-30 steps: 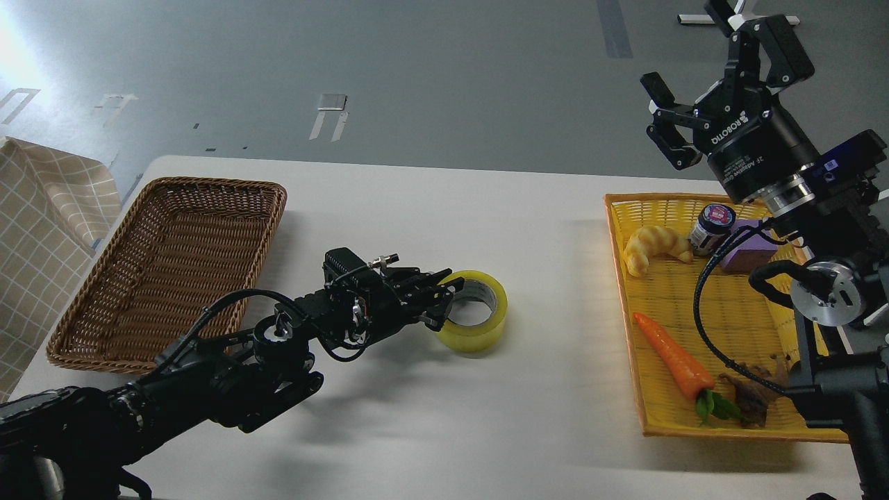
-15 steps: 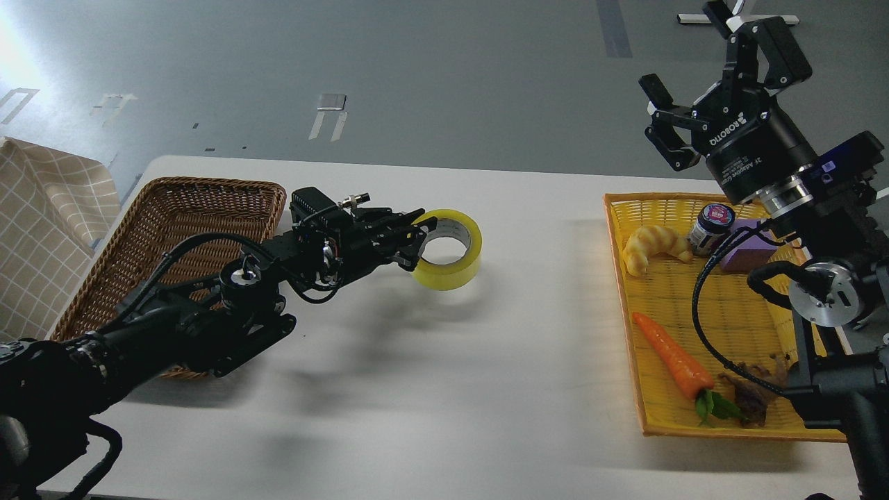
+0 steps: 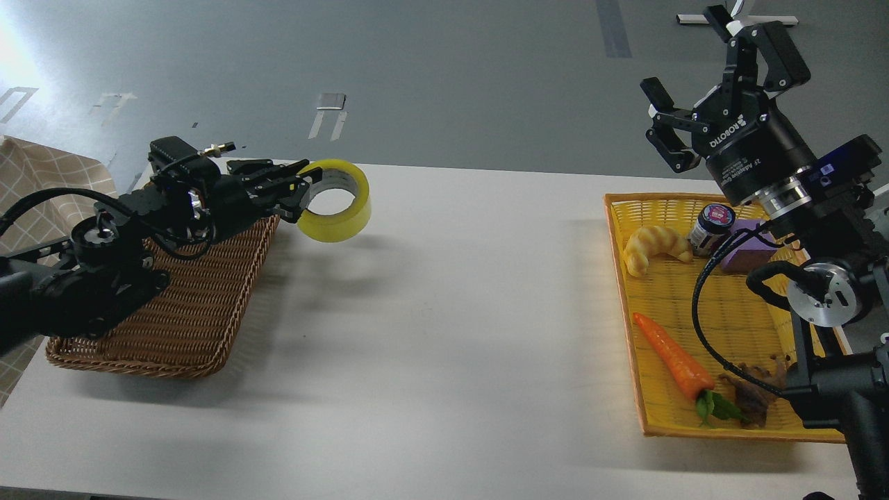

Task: Place and transfer tape with both arms
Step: 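Carry the tape roll over the wicker basket with the left gripper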

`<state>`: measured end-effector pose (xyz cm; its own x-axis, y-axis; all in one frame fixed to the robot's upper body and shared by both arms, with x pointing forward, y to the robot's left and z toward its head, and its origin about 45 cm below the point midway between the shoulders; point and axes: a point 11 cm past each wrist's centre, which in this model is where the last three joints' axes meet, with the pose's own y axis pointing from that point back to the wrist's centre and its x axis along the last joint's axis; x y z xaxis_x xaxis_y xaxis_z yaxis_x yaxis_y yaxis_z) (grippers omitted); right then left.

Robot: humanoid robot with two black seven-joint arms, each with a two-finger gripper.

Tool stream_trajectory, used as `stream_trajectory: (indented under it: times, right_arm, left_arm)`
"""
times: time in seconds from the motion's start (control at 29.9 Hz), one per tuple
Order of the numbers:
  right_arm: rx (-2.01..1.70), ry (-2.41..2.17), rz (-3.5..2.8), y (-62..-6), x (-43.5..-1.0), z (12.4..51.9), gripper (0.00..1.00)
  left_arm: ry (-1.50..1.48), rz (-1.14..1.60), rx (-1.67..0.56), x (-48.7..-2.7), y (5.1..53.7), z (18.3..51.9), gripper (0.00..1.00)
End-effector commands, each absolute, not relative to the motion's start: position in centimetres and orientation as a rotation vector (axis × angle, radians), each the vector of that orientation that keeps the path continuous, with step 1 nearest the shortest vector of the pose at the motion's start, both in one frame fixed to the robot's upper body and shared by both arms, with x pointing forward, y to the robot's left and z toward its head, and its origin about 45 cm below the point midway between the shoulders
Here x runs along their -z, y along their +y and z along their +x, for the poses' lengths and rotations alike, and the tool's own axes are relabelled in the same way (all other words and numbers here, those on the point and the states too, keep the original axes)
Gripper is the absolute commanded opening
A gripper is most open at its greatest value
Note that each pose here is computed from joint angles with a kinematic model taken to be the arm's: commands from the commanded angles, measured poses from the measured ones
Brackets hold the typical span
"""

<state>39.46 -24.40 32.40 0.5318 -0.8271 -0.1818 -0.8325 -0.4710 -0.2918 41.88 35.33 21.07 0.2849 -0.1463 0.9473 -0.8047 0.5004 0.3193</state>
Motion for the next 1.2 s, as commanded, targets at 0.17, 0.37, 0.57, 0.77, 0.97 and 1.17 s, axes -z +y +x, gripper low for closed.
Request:
stream_trajectory:
  times: [0.17, 0.37, 0.57, 0.77, 0.97, 1.17]
  right_arm:
    - [-0.028, 1.372, -2.434, -24.3, -32.2, 39.5, 1.00]
    - [-0.030, 1.378, -2.434, -24.4, -32.1, 39.5, 1.00]
    - [-0.033, 1.374, -2.435, -24.3, -32.1, 39.5, 1.00]
    - [-0.037, 1.382, -2.435, -24.5, -31.8, 39.4, 1.00]
    - [-0.031, 1.380, -2.434, -24.5, -32.0, 39.3, 1.00]
    - [-0.038, 1.378, -2.434, -24.4, -31.8, 39.3, 1.00]
  left_arm:
    - [-1.216, 1.126, -0.638, -24.4, 43.9, 40.2, 0.05]
    - [-1.154, 1.188, -0.679, -23.8, 47.1, 38.4, 0.05]
    - [-1.056, 1.183, -0.717, -21.0, 47.9, 36.6, 0.06]
    - [-1.071, 1.217, -0.742, -19.6, 49.3, 35.2, 0.06]
    - [-1.041, 1.201, -0.753, -18.5, 48.8, 34.9, 0.06]
    - [-1.028, 1.226, -0.764, -17.3, 49.3, 34.5, 0.07]
